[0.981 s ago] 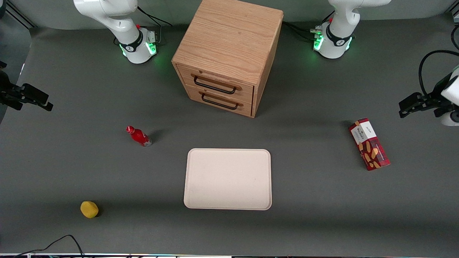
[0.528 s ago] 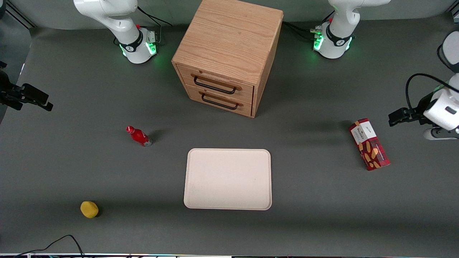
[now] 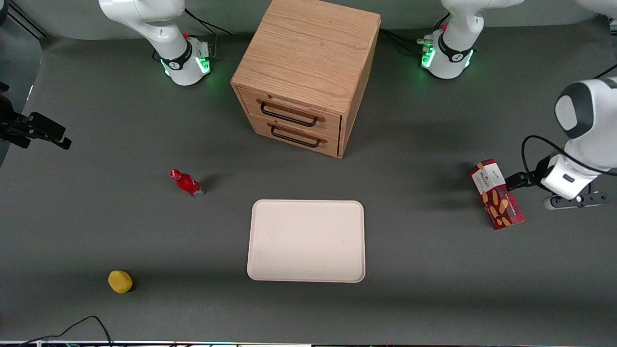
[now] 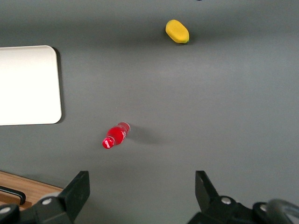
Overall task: Place red cookie box on tray
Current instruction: 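Lower the left gripper onto the red shortbread box and close on it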
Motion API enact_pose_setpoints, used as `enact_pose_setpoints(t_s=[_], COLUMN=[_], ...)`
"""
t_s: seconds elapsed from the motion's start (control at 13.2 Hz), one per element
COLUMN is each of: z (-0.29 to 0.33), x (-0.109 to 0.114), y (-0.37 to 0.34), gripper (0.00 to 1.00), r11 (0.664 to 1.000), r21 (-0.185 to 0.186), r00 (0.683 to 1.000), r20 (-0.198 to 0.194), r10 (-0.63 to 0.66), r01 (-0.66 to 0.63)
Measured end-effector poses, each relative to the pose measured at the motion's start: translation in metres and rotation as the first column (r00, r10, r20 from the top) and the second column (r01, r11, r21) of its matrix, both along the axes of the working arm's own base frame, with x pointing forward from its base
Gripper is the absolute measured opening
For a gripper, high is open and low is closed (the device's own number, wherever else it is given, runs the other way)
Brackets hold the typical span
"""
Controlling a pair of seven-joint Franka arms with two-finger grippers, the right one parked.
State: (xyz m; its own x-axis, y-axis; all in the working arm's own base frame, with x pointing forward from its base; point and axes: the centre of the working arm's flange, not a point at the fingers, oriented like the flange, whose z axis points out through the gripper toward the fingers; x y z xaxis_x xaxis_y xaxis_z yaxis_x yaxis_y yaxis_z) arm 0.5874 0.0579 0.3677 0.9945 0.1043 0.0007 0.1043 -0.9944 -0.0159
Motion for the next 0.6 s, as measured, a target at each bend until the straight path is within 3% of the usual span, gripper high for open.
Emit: enact_pose_setpoints(t_s=[0.6], z=[-0.101], x=[0.014], y=[0.026], gripper=[1.00], r11=[0.996], r21=[-0.035], r00=[0.997], r20=[-0.001], r10=[0.083], r01=[-0.083])
